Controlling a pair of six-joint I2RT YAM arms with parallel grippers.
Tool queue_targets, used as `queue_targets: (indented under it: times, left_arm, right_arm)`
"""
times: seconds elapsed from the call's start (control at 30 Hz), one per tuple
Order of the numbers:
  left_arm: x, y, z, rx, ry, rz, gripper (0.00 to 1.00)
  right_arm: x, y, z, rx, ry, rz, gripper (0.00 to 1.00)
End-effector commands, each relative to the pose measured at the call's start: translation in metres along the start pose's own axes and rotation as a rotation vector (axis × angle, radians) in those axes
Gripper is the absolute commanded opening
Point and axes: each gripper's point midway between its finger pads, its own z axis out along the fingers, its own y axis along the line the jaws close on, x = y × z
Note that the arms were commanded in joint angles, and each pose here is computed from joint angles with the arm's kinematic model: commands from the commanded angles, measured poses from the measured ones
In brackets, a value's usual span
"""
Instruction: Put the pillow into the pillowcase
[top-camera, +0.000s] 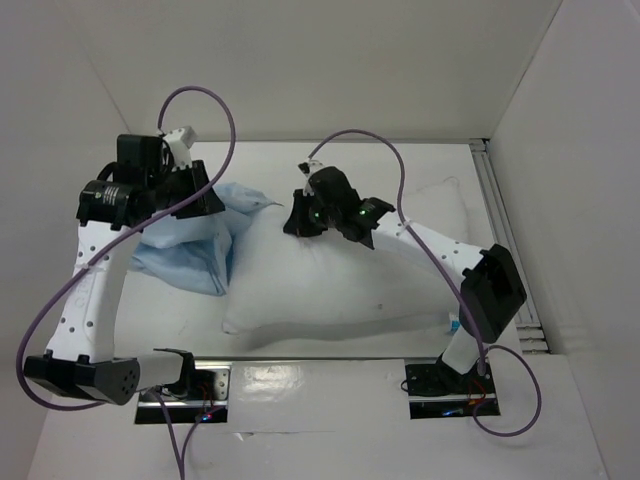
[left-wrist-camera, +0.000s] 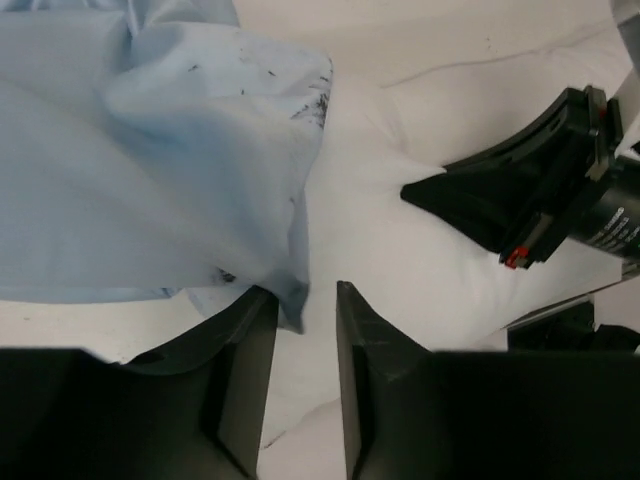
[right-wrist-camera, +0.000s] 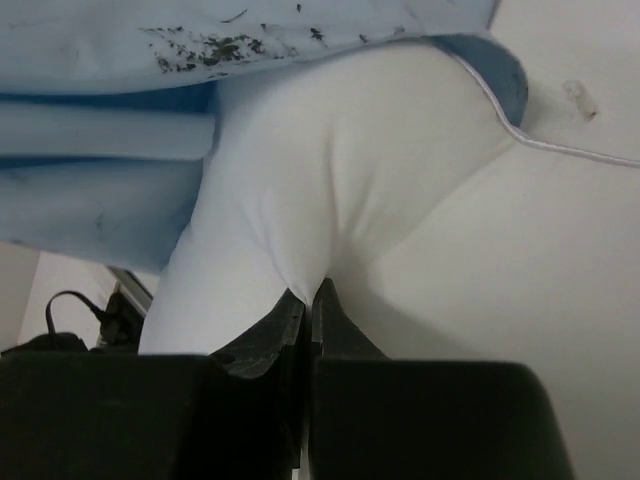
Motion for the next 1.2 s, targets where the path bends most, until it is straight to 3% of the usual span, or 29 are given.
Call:
queue_targets:
  times: [0.0,0.03,0.17,0.23,0.57,0.7,0.83,0.97,1.07,1.1,1.17]
  left_arm:
    - [0.026,0.009,0.009,-0.011,0.068,-0.012,0.46]
    - [0.03,0.01,0.016,-0.002,0.087,-0.018,0.6]
    - [0.03,0.028,0.03,-0.097,0.102,-0.017,0.74]
    - [0.024,0.034,0.035,-0.144,0.096,-0.007,0.75]
    - [-0.006,0.045,0.047,-0.39,-0.032,0.18,0.73]
    - [-0.017,0.024,0.059,-0.301,-0.089,0.221,0.69]
    - [-0.026,0.018,0.071,-0.333,-0.11,0.257,0.77]
    - [-0.045,0.028,0.044,-0.43,-0.197,0.233,0.8]
    - [-0.05,0.031,0.021,-0.465,-0.242,0.226,0.74]
    - [-0.052,0.03,0.012,-0.458,-0.263,0.222,0.65]
    - [-0.051,0.033,0.003,-0.484,-0.269,0.221,0.6]
  right_arm:
    - [0.02,-0.018,-0.002,0.059,0.016,-0.002,0.0]
    - [0.023,-0.018,-0.001,0.047,0.024,-0.002,0.0]
    - [0.034,-0.022,0.008,0.035,0.042,0.0,0.0]
    - [0.032,-0.021,0.01,0.036,0.043,0.0,0.0]
    - [0.018,-0.011,0.008,0.016,0.03,-0.041,0.0]
    - [0.02,-0.012,0.007,0.021,0.038,-0.04,0.0]
    - [0.014,-0.01,0.003,0.023,0.025,-0.05,0.0]
    - [0.018,-0.013,-0.003,0.035,0.046,-0.072,0.0]
    - [0.015,-0.012,-0.006,0.038,0.032,-0.073,0.0]
    - [0.019,-0.015,-0.005,0.043,0.041,-0.072,0.0]
    - [0.019,-0.015,-0.005,0.043,0.041,-0.072,0.0]
